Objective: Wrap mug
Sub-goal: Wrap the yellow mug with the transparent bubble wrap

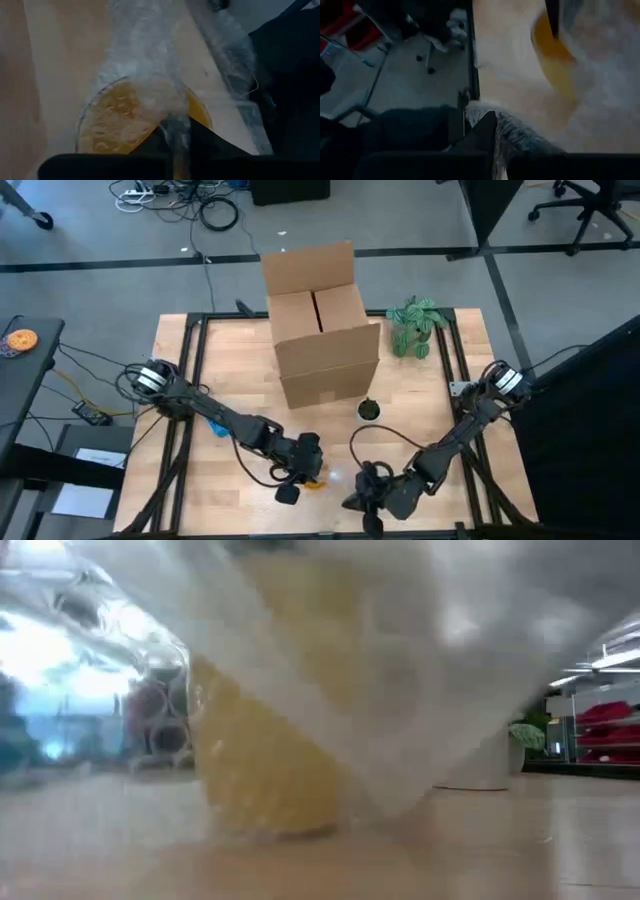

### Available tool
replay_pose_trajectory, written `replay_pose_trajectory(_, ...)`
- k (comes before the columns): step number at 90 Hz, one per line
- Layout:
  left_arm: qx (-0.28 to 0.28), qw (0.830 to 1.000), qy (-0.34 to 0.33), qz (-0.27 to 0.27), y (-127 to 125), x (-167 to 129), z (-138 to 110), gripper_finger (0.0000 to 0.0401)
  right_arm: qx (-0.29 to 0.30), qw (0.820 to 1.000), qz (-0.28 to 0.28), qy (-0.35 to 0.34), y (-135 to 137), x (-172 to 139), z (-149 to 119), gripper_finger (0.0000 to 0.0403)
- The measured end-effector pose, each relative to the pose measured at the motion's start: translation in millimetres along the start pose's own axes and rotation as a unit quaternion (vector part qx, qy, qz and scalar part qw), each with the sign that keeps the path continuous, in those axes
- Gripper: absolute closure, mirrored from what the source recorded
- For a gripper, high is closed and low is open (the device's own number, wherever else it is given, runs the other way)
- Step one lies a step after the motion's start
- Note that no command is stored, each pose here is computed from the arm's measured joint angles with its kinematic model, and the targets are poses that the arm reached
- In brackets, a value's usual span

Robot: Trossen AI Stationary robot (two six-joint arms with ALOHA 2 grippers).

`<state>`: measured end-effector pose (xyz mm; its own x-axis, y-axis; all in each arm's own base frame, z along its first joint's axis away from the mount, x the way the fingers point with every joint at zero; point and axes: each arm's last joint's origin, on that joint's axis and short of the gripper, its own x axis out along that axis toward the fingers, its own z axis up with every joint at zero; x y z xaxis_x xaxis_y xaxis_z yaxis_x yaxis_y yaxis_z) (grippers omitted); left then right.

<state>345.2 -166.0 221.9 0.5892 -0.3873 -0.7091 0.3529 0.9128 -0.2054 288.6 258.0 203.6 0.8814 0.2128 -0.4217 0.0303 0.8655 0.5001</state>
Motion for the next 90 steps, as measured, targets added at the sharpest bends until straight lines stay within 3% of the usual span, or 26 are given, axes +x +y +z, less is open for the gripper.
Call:
replay_pose_trajectory(27,-0.014,1.0,-0.004,0.005,0,0,0,0.0394,-0.033,0.997,0.008,-0.067,-3,4,24,0.0403)
replay_pose_trajectory(57,-0.039,0.999,-0.01,0.024,1,0,1,0.0388,-0.048,0.996,0.007,-0.071,-17,12,42,0.0403)
replay_pose_trajectory(90,-0.062,0.998,-0.026,0.011,0,0,4,0.029,-0.107,0.991,-0.029,-0.076,-36,20,56,0.0403)
